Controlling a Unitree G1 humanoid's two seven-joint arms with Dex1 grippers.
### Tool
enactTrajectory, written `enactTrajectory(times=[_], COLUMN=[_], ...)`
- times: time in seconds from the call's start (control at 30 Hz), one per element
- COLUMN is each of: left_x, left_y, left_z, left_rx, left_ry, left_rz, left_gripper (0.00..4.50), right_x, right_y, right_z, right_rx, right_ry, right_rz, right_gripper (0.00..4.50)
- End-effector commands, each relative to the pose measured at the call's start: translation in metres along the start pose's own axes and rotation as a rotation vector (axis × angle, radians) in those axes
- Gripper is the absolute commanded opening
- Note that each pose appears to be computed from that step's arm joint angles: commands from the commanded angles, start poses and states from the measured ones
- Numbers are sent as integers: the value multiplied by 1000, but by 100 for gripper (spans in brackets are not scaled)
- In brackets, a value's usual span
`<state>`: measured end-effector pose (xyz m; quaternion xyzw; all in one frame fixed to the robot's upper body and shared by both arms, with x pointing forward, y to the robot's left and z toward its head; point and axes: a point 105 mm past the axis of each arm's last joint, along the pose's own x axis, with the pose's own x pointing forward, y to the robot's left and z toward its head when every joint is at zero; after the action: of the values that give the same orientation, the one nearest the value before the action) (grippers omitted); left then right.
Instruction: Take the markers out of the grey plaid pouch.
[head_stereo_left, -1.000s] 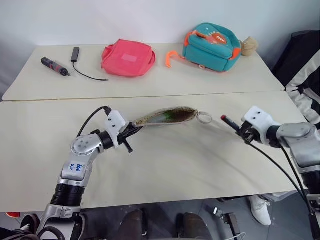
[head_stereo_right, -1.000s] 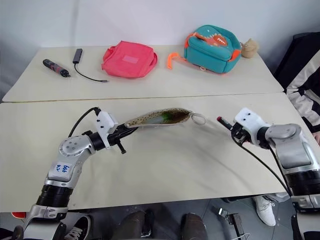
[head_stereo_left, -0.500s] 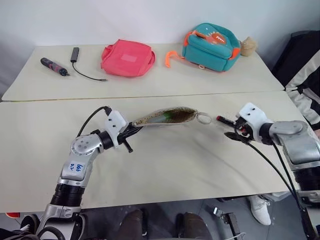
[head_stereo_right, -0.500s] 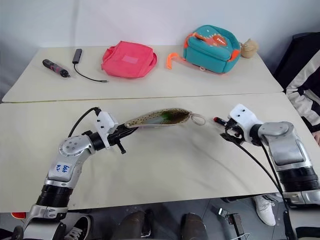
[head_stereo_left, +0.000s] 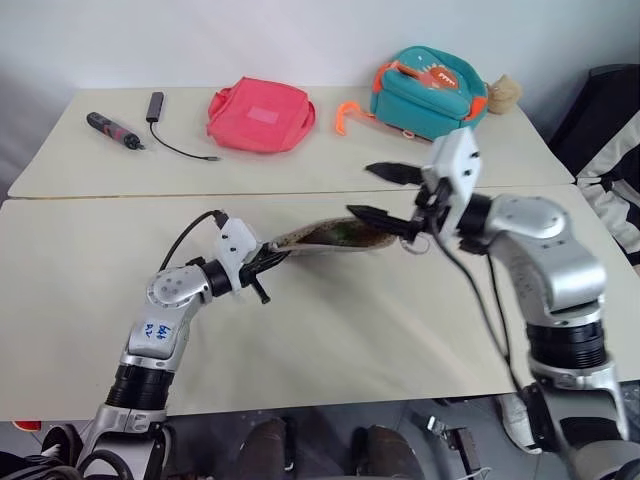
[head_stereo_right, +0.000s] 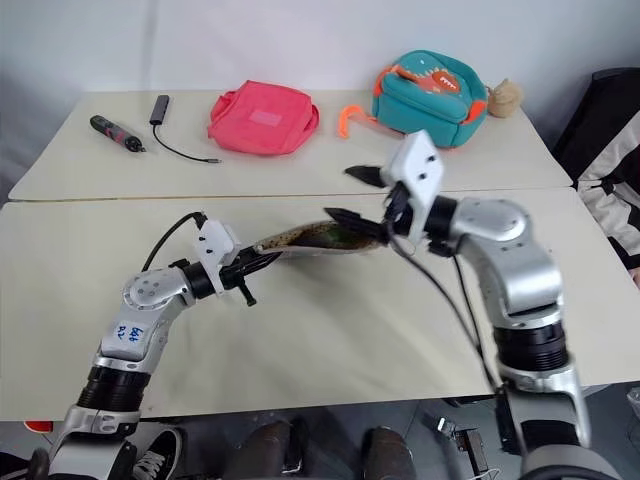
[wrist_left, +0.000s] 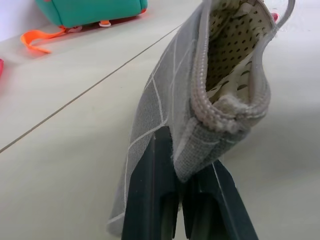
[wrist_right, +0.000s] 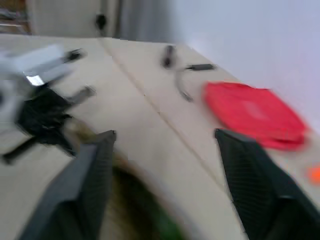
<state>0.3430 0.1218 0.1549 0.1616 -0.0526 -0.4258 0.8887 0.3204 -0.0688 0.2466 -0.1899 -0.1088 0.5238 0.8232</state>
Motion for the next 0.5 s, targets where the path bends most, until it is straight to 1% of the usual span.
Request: enactTrajectory(times=[0.03, 0.13, 0.2, 0.27, 0.4, 0.43, 0.5], left_x=[3, 4, 5, 6, 11, 14, 18], left_y=[-2, -5, -7, -12, -22, -28, -40], left_z=[20, 24, 27, 29, 36, 38, 39], left_rx=[41, 40, 47, 51, 29, 16, -10], left_ry=[-56, -64, -65, -67, -86, -92, -90], left_rz=[-9, -17, -32, -52, -90, -114, -160], left_gripper=[0, 0, 0, 0, 0, 0, 0], right_x=[-4, -7, -5, -1, 8, 14, 24], right_y=[4, -2, -6, -8, -1, -1, -1], right_z=[-7, -34, -39, -44, -59, -58, -52], right_rx=[-135, -227, -246, -268, -403, -444, -467], right_ry=[59, 184, 200, 216, 297, 302, 283], right_rz=[22, 26, 12, 4, 55, 46, 33], right_gripper=[195, 85, 12, 5, 5, 5, 5])
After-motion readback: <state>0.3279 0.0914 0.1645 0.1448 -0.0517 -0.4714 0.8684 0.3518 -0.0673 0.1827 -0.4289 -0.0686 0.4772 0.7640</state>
